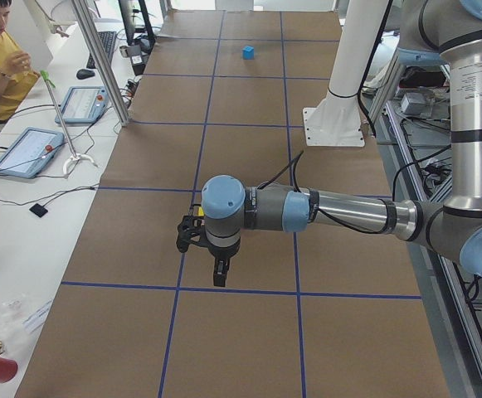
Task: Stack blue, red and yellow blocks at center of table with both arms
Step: 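Lower the right gripper onto the blue cube and close on it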
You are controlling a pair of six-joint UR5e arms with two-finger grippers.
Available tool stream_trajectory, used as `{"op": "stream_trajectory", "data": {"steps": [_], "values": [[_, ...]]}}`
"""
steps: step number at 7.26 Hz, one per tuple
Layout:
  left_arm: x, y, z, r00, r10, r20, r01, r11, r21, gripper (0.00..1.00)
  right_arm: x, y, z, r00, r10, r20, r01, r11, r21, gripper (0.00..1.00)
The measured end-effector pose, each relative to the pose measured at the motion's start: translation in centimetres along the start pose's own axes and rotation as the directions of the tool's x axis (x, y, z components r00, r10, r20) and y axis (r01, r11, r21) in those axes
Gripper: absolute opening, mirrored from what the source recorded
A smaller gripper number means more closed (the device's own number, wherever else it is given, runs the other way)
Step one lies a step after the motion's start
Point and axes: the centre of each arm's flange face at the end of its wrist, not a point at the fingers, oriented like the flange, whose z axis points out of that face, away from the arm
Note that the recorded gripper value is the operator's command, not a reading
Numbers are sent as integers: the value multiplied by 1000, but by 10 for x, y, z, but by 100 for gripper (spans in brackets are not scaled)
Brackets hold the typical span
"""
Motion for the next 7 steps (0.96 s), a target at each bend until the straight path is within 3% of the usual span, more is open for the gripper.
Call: {"op": "stream_trajectory", "data": {"steps": [4,6,7], "values": [[25,-10,-24,998,62,4,-62,996,62,100,-14,-14,-11,999,-43,16,42,998,43,100],[37,-29,-33,986,164,18,-165,974,158,100,-38,-19,1,987,-149,66,142,984,103,100],[35,-45,-28,983,182,17,-182,965,188,100,-60,-22,16,975,-208,84,198,974,106,100]]}}
